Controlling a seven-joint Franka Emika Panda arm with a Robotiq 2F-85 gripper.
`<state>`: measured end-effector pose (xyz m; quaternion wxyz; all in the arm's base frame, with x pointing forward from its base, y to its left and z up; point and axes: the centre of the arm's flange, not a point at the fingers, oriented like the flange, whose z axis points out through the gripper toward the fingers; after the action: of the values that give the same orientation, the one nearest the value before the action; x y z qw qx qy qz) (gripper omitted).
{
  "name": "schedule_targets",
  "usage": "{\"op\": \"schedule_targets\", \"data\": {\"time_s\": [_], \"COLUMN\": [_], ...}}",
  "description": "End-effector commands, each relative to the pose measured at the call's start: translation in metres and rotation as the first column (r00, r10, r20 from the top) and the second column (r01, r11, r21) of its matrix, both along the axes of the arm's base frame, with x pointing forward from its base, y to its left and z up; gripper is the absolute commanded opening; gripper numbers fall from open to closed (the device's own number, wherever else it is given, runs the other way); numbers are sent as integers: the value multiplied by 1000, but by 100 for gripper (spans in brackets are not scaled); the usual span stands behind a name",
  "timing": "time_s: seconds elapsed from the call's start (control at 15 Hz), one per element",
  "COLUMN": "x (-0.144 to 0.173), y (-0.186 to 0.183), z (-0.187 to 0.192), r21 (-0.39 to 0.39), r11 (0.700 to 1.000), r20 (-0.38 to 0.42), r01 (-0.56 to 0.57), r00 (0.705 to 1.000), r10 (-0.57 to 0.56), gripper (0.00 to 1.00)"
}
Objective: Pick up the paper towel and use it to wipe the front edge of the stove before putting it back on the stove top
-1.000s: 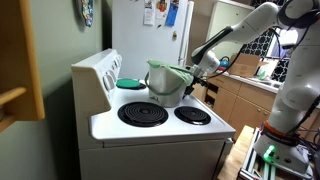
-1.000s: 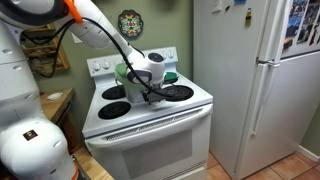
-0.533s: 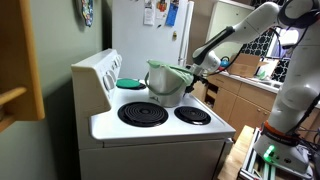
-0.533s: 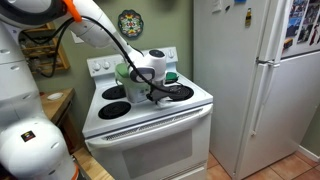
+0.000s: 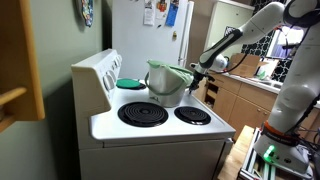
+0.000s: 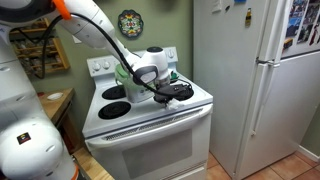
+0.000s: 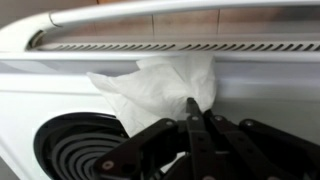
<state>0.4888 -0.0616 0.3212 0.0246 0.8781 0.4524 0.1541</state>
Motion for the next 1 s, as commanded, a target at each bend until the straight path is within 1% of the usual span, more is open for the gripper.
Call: {"op": "schedule_targets", "data": {"time_s": [0.0,0.13,0.27,0.33,0.4,0.47,0.53,0.87,0.93], "x": [-22,-28,-32,-32,-32,-32,-33,-36,-35], "y": [-21,-35,-50,-57,-61,-64,-65,-65,-65], "z": [11,7,0,-3,-6,-8,-10,-35,-42], "r21": [-110,-143,-149,-135,-101,-105,-85,-51,-46], "r11": [986,972,960,954,951,946,947,936,935], "r20": [39,37,30,25,9,19,-7,-111,-120], "r01": [128,186,236,267,291,307,311,348,351], "r00": [991,982,972,964,956,952,950,930,927], "r10": [-125,-183,-234,-266,-292,-307,-313,-351,-354], "gripper": [3,3,4,3,4,3,3,3,3]}}
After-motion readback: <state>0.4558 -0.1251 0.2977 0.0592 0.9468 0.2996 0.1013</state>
